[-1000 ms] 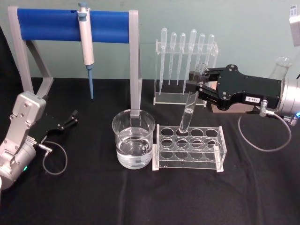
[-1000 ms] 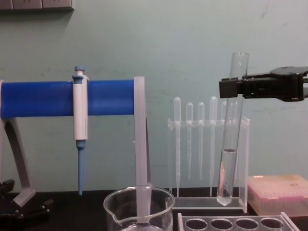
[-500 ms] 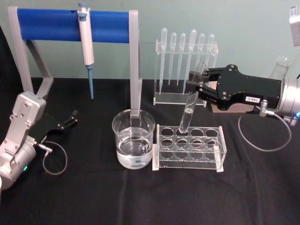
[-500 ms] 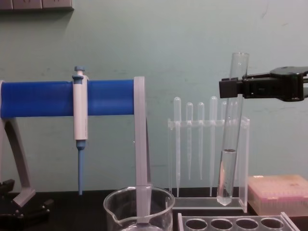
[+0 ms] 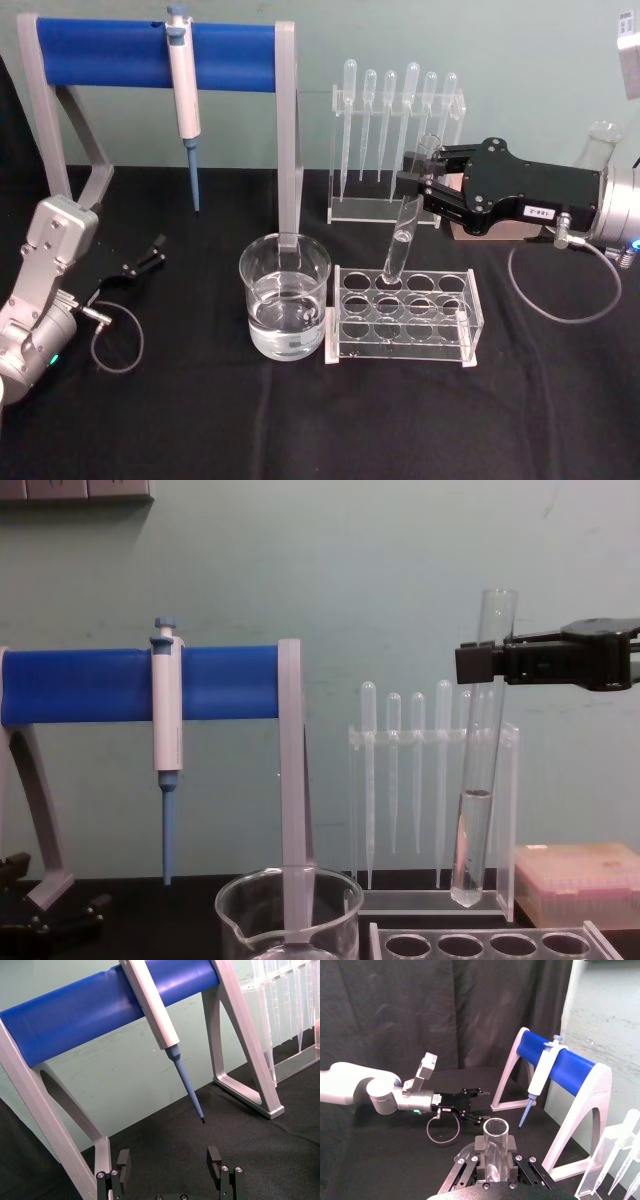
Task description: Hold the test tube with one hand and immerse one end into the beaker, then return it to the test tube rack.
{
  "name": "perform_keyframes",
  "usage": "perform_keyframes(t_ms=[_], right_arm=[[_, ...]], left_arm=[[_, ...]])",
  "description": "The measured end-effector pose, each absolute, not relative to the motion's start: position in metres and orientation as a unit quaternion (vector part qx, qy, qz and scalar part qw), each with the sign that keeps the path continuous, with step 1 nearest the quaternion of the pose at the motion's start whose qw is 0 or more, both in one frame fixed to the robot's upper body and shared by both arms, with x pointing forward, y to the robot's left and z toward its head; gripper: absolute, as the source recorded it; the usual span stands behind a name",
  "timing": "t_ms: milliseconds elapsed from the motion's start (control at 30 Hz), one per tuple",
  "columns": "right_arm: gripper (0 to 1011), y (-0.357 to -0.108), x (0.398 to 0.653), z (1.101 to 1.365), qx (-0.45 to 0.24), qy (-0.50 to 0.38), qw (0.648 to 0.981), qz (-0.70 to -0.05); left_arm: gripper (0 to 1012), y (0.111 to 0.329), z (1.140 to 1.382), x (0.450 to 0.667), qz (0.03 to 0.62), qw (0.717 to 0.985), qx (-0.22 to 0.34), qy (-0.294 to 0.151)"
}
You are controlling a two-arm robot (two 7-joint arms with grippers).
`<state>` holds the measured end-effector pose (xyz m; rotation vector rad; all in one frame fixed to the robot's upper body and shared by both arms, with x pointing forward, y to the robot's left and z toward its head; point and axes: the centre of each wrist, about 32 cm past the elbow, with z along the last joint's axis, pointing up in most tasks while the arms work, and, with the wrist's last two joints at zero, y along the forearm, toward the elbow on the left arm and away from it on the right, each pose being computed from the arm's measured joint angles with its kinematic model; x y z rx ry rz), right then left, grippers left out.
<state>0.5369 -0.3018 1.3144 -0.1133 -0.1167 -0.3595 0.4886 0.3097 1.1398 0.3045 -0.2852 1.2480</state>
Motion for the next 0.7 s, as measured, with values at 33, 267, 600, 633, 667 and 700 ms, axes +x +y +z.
perform_keyframes(t_ms=[33, 267, 600, 633, 667, 700], right_arm=[[237, -0.3018, 0.5369, 1.3144, -0.056, -0.058, 0.981, -0.179], [237, -0.3018, 0.5369, 1.3144, -0.056, -0.058, 0.981, -0.179], [237, -0.3018, 0.5369, 1.3144, -0.056, -0.058, 0.981, -0.179], [237, -0.3018, 0.5369, 1.3144, -0.056, -0.058, 0.981, -0.179], [237, -0.3018, 0.5369, 1.3144, -0.056, -0.058, 0.981, -0.179], [237, -0.3018, 0.5369, 1.3144, -0.056, -0.058, 0.981, -0.179]], left_arm=[[1000, 0.3097, 1.1398, 0.4886, 0.580, 0.791, 0.141, -0.132], [1000, 0.3097, 1.1398, 0.4886, 0.580, 0.791, 0.141, -0.132], [1000, 0.3097, 1.1398, 0.4886, 0.580, 0.791, 0.141, -0.132], [1000, 0.3097, 1.1398, 0.4886, 0.580, 0.791, 0.141, -0.132], [1000, 0.3097, 1.1398, 0.4886, 0.580, 0.791, 0.141, -0.132], [1000, 0.3097, 1.1398, 0.4886, 0.580, 0.791, 0.142, -0.132]])
